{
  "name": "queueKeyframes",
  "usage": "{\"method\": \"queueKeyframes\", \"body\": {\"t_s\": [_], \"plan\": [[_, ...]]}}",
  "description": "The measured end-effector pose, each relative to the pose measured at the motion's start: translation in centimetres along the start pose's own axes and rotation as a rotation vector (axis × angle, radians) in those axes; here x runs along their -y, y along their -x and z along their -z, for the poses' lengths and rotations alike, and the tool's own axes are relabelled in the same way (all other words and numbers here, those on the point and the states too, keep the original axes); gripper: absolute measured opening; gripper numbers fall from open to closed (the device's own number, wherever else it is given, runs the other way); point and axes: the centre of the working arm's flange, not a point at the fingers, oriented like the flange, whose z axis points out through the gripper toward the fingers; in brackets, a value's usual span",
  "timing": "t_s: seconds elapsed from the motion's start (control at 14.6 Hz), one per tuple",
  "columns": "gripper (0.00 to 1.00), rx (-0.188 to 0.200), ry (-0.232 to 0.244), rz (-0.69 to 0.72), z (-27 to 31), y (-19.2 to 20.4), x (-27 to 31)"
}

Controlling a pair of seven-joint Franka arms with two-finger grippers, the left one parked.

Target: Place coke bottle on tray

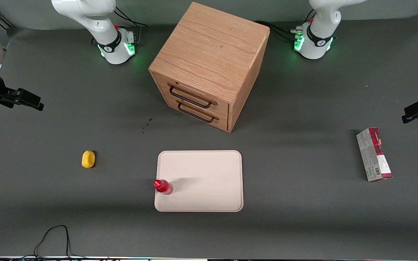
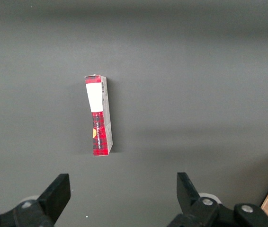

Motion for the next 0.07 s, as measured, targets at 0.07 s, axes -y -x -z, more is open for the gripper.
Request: {"method": "queueKeyframes", "body": {"t_s": [0.07], "plan": [[1.0,0.0,0.0,0.0,0.0,0.0,0.0]]}}
